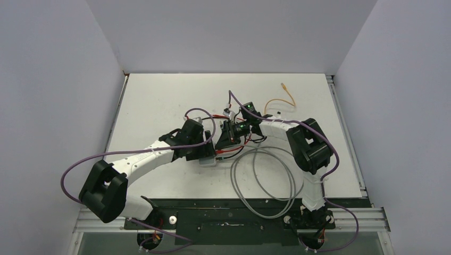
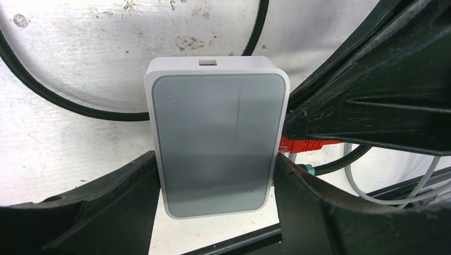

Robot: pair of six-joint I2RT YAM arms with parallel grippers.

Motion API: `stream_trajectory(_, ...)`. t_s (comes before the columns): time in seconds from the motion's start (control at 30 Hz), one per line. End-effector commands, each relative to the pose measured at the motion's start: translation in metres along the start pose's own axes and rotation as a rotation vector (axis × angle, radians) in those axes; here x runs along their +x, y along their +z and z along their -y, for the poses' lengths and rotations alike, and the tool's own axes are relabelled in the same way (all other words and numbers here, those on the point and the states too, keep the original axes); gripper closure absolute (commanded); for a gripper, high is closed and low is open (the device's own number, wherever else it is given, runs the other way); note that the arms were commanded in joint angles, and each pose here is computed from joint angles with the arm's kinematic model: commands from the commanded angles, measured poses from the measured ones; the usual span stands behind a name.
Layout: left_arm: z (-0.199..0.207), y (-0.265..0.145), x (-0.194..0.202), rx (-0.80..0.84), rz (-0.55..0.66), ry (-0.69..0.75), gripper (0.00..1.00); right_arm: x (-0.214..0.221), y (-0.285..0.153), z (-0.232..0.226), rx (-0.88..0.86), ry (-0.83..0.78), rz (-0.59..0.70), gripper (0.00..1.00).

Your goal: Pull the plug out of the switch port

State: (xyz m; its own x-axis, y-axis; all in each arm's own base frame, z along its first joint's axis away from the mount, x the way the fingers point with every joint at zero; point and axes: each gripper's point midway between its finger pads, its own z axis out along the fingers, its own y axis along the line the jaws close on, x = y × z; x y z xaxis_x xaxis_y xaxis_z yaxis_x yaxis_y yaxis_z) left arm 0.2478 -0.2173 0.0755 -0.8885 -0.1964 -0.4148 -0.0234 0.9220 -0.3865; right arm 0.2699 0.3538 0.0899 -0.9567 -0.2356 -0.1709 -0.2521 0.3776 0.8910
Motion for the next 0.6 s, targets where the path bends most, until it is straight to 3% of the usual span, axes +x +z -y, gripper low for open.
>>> stream_trajectory(0.0, 0.004, -0.01, -0.027, 0.03, 0.103, -0.045, 1.0, -0.004, -0.002, 0.0, 0.041, -0.06, 0.019, 0.95)
stream_trajectory(0.57, -0.042, -0.017, -0.024, -0.155, 0.089, -0.071, 1.0, -0.018, -0.03, -0.011, 0.026, -0.093, 0.079, 0.95)
